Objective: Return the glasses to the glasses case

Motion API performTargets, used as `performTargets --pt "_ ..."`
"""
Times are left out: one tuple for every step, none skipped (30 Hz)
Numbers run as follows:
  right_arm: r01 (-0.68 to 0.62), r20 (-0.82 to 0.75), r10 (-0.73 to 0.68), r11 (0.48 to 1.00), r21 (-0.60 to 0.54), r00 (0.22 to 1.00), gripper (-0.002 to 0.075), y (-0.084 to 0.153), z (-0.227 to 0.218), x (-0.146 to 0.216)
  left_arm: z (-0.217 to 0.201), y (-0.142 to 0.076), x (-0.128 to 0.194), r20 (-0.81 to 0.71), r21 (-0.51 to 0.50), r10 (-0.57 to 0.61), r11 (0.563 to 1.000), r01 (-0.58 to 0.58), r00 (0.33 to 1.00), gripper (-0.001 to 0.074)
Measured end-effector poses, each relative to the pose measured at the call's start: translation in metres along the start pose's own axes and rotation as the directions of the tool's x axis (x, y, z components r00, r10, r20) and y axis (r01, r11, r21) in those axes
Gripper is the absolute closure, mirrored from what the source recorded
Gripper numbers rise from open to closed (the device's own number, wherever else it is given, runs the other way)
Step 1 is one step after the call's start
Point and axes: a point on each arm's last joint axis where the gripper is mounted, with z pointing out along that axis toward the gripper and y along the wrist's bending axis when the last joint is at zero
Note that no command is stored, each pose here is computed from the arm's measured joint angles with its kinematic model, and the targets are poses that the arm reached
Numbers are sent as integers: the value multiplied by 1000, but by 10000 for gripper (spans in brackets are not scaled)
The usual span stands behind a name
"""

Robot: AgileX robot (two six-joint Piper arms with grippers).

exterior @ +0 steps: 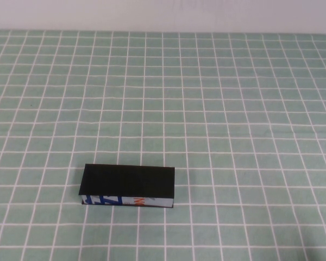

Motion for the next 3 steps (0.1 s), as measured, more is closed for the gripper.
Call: performTargets --pt "0 0 0 1000 0 1000 739 0 0 0 0 0 0 0 0 0 1000 0 1000 737" --pt "0 0 0 1000 0 1000 739 0 0 0 0 0 0 0 0 0 1000 0 1000 737" --pt "0 0 0 1000 0 1000 739 0 0 0 0 0 0 0 0 0 1000 0 1000 737"
